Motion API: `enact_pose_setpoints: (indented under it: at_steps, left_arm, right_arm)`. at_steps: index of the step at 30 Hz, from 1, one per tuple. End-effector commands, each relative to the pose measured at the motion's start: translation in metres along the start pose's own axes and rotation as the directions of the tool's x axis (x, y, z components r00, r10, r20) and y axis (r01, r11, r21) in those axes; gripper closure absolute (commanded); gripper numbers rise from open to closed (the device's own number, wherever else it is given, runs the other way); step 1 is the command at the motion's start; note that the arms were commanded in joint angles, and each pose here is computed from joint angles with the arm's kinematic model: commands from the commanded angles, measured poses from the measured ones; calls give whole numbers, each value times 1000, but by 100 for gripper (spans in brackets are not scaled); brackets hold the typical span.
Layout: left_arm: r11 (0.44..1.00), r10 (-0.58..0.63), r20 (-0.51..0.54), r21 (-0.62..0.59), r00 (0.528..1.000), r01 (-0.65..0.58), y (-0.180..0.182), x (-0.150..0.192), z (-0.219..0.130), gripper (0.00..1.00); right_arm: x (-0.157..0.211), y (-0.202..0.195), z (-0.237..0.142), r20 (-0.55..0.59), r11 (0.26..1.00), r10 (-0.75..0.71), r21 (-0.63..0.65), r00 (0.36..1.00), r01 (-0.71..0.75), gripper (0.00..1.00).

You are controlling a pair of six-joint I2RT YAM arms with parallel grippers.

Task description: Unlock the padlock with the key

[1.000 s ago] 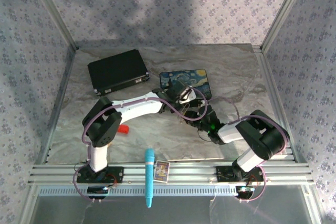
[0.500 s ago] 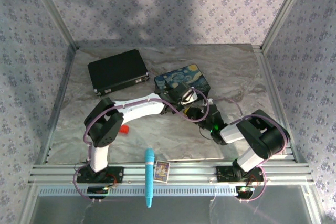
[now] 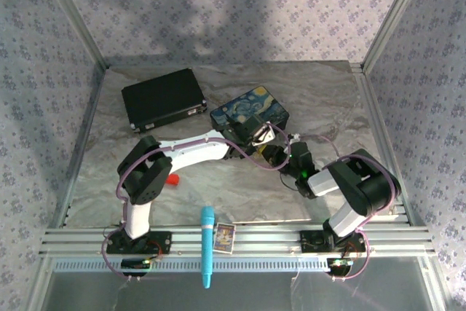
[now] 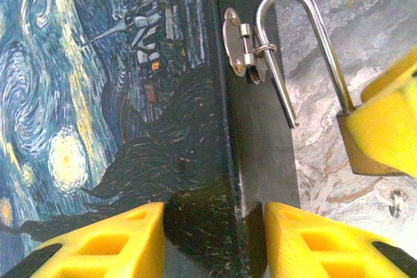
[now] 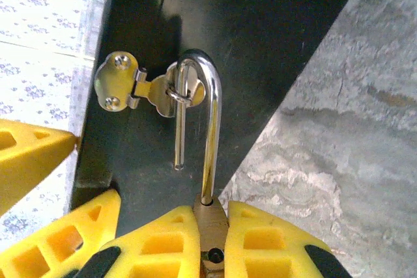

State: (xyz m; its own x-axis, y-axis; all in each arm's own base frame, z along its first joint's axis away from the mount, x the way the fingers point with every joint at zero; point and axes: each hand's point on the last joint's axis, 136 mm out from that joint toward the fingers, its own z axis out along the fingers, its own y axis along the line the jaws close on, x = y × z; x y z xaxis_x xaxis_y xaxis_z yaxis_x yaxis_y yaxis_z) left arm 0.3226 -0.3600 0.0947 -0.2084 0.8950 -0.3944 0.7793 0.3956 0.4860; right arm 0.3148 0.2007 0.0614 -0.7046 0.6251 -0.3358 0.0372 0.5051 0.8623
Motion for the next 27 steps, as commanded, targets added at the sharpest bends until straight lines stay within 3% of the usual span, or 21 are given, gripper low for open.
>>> enact_pose_setpoints:
  at_steps: [1, 10, 17, 23, 27]
  left_arm:
    - [971, 128, -259, 229, 957, -68, -64, 83, 19, 58]
    - [974, 123, -270, 219, 955, -63, -63, 85, 21, 58]
    - [997, 34, -283, 81, 959, -11, -38, 82, 25, 56]
    - [995, -62, -263, -86, 963, 41, -10, 75, 22, 40]
    - [982, -152, -237, -145, 959, 120, 0, 69, 15, 24]
  right_arm:
    - [-39, 12, -2, 136, 999, 14, -47, 991, -8, 100]
    - [-52, 7, 6, 131, 995, 72, -84, 989, -61, 100]
    - [-3, -23, 4, -114, 998, 59, 41, 992, -55, 100]
    - [35, -70, -8, -312, 971, 137, 231, 940, -65, 100]
    - [43, -87, -20, -374, 946, 155, 322, 914, -28, 100]
